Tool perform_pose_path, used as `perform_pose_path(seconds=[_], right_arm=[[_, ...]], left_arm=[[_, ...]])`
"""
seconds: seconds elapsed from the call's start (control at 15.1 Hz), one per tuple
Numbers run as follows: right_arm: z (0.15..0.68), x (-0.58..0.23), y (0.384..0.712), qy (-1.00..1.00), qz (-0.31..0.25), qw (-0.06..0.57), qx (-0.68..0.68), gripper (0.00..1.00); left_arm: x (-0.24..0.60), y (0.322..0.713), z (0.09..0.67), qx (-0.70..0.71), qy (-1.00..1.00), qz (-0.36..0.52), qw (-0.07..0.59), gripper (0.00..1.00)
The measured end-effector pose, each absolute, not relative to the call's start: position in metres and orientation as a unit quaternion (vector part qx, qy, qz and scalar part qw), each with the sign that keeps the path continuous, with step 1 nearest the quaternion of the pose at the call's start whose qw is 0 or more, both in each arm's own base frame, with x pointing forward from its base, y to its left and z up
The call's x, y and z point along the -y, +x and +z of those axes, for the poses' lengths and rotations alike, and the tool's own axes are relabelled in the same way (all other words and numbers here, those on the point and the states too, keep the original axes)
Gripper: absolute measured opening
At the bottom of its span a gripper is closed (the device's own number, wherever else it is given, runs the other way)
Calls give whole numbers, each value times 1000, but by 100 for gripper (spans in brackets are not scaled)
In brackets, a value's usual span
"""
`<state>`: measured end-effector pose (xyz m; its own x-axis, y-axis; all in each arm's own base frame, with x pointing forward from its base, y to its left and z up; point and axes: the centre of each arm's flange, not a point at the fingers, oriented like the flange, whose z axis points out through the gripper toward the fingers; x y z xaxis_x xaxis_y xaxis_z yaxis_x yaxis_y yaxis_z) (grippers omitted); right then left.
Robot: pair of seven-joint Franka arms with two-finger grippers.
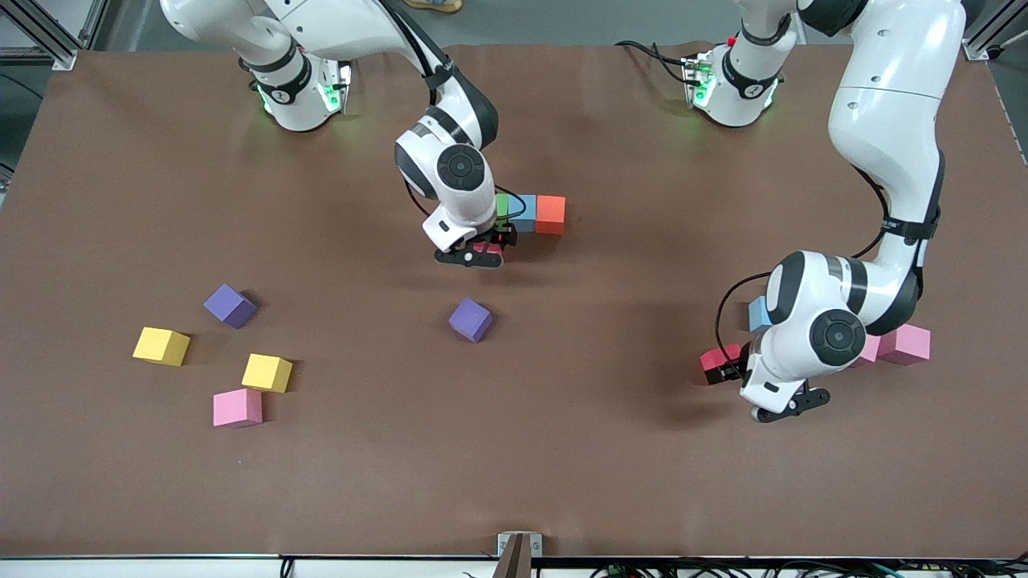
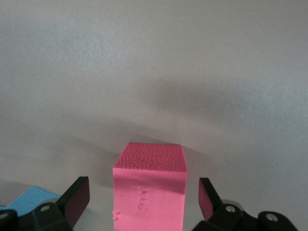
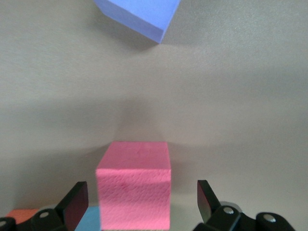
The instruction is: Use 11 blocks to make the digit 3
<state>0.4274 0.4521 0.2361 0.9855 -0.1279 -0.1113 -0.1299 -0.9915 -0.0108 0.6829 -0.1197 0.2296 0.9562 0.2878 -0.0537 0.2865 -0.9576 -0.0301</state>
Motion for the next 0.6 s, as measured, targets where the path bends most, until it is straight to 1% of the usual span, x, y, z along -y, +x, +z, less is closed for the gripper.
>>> perform_pose_path(seconds=[0.2,0.33,0.47,0.6], right_arm=[[250,-451,432,-995,55,22,-77,100],[262,-440,442,-994,54,25,-89,100],[280,-417,461,-994,63,19,-88,100],[300,-377,487,-995,81,12,-56,100]], left_arm=[[120,683,224,146,-989,28,10,100],[120,683,221,147,-989,29,10,100],[120,683,220,149,-988,30,10,100],[120,684,218,149,-988,26,8,99]])
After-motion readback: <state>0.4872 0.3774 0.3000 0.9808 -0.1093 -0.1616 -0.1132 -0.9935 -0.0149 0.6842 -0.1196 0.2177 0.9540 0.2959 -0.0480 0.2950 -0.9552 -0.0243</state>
